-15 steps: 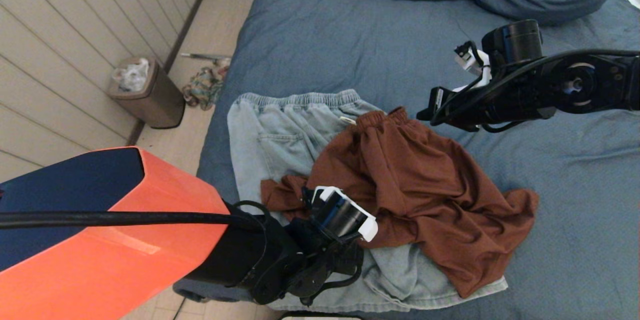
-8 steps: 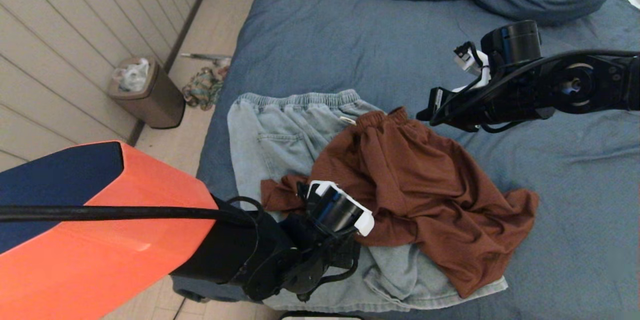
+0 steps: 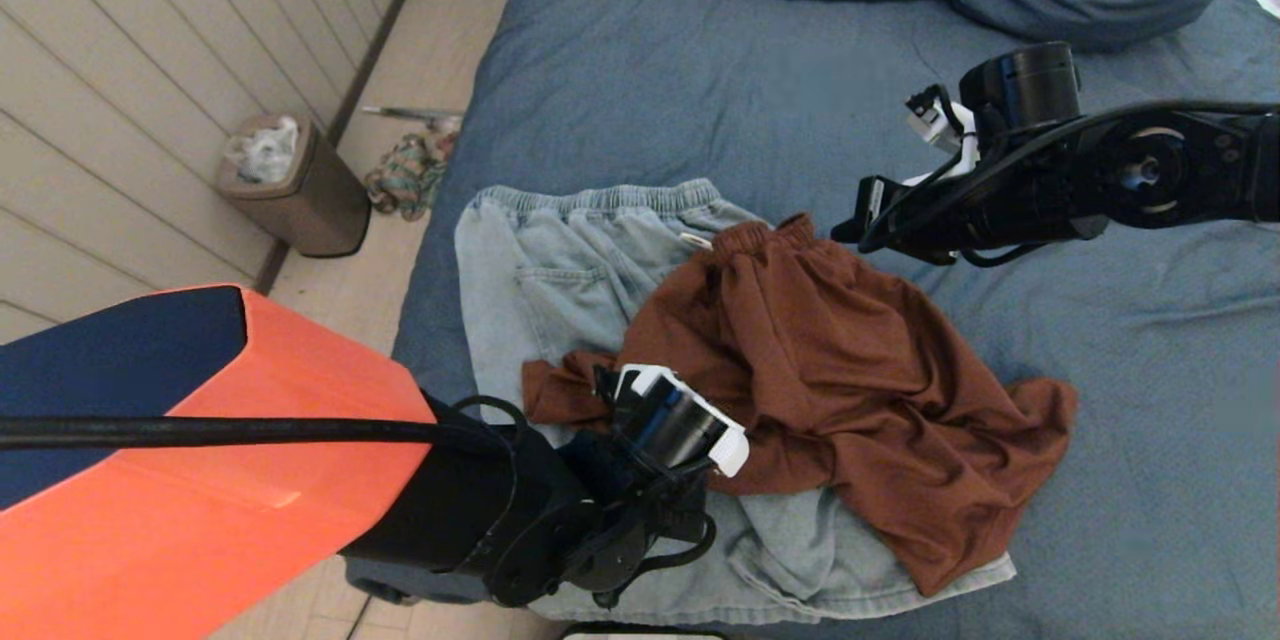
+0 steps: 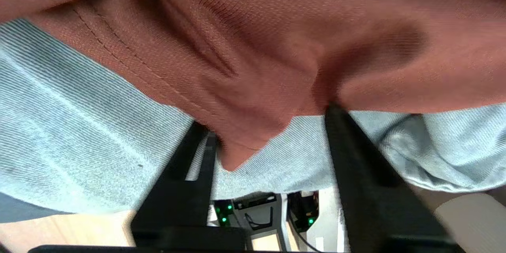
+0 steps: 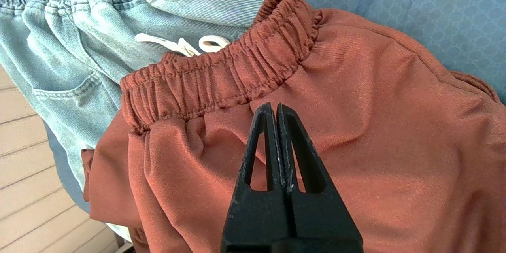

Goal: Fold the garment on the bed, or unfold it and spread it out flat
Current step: Unford the brown shorts

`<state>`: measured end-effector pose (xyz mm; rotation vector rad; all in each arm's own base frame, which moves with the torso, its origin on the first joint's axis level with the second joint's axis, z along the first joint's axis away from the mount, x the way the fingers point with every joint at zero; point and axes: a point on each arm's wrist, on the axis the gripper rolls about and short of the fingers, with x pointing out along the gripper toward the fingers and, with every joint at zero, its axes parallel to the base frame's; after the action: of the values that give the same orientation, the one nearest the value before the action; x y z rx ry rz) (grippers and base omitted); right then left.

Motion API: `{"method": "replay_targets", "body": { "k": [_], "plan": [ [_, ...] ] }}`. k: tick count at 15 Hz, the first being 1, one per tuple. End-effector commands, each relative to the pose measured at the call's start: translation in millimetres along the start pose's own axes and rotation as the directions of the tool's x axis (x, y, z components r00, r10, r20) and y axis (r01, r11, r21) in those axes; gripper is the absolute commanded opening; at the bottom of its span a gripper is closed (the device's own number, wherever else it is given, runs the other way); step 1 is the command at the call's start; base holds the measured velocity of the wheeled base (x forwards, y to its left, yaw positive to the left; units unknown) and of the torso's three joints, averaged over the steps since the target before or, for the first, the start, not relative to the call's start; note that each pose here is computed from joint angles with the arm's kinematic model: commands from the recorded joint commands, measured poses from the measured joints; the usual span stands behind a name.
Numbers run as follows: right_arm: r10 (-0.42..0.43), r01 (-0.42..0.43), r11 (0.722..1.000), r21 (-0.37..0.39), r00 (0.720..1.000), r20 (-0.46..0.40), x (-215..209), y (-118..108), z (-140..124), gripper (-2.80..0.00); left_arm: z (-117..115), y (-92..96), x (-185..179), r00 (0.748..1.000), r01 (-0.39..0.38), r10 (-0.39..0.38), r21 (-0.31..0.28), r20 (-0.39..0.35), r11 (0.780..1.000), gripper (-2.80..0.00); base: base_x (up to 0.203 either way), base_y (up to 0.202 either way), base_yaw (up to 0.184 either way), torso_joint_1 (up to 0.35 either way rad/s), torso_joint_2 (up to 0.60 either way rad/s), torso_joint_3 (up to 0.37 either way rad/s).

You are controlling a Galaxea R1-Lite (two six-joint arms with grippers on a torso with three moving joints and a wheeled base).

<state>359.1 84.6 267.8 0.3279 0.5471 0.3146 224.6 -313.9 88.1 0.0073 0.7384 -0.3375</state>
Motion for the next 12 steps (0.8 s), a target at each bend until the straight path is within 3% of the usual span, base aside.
{"method": "replay_targets", "body": {
  "k": [1,8,10,12],
  "plan": [
    [0.001,-0.001,1.0,0.002,1.0,0.0,-0.4,0.0,0.1,-2.8,-4.6,-0.4,6.9,1.0,-0.012,0.011,-0.008,-0.014,1.0,-2.8,0.0,0.0,0.0,0.0,0.0,0.0],
    [0.002,-0.002,1.0,0.001,1.0,0.003,-1.9,0.5,0.7,-2.8,-2.3,-1.4,2.9,1.0,-0.006,0.006,-0.032,-0.01,0.999,-2.8,0.0,0.0,0.0,0.0,0.0,0.0],
    [0.002,-0.002,1.0,0.001,1.0,0.005,-2.7,0.5,1.2,-2.8,1.8,-8.7,-18.8,0.999,0.036,-0.035,-0.029,0.014,0.999,-2.8,0.0,0.0,0.0,0.0,0.0,0.0],
    [0.003,-0.003,1.0,0.003,1.0,0.008,-3.7,1.0,1.8,-2.8,-5.4,-23.3,-48.2,0.996,0.085,-0.085,0.011,-0.004,0.996,-2.8,0.0,0.0,0.0,0.0,0.0,0.0]
  ]
}}
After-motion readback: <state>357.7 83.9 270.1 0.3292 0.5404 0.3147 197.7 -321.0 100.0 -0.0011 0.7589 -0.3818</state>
